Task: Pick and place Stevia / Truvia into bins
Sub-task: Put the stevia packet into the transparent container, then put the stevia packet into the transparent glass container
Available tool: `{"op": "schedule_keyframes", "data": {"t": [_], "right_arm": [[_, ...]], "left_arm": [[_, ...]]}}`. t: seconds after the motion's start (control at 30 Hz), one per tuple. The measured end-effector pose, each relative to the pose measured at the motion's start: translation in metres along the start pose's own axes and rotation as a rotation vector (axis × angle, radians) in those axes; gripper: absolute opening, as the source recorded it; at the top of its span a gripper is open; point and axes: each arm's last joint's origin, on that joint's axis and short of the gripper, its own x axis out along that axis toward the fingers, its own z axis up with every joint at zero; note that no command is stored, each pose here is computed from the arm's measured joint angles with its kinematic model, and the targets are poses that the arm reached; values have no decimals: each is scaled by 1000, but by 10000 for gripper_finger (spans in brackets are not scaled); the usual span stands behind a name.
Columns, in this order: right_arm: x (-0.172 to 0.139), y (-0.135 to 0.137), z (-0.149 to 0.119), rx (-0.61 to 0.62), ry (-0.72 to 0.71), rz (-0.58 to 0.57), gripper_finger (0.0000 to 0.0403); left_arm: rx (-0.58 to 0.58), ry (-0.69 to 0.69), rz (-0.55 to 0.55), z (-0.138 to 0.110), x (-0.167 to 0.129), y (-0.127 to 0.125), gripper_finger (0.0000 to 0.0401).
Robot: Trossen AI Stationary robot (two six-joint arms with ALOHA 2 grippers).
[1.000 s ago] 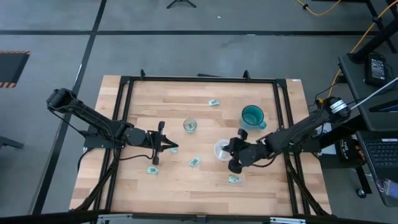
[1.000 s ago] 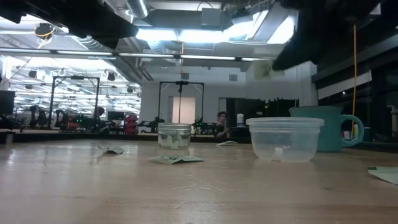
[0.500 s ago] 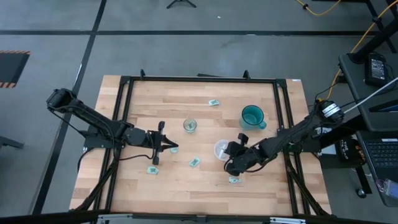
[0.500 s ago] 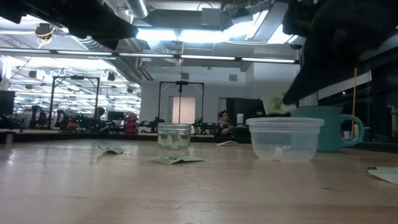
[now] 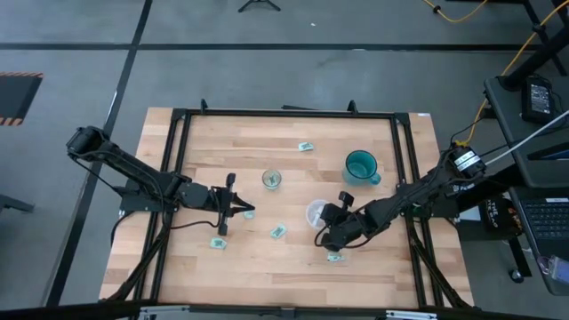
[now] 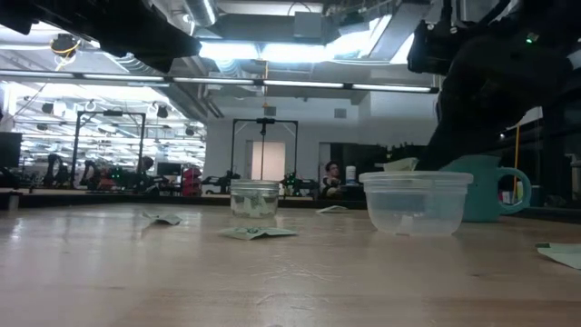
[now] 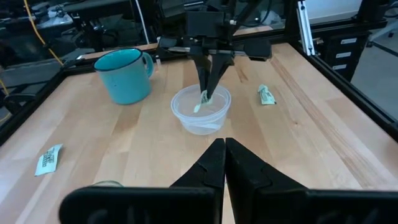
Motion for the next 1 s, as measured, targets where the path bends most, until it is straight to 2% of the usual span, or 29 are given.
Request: {"op": "schedule_keyframes", "data": {"t": [0.33,0.57,0.8,1.0], "right_arm": [[-4,-1,3,1,-12,10,84],[-13,-3,8,-38,-32,35,98],[-51,-1,19,-45,-142,173,69],[-76,2,16,-126,-265,139,10]], "left_arm": [[-1,0,0,0,0,0,2],[-34,0,0,0,0,0,15],[-47,6,-2,-1,0,0,37],[-23,31,2,-3,0,0,66]]}}
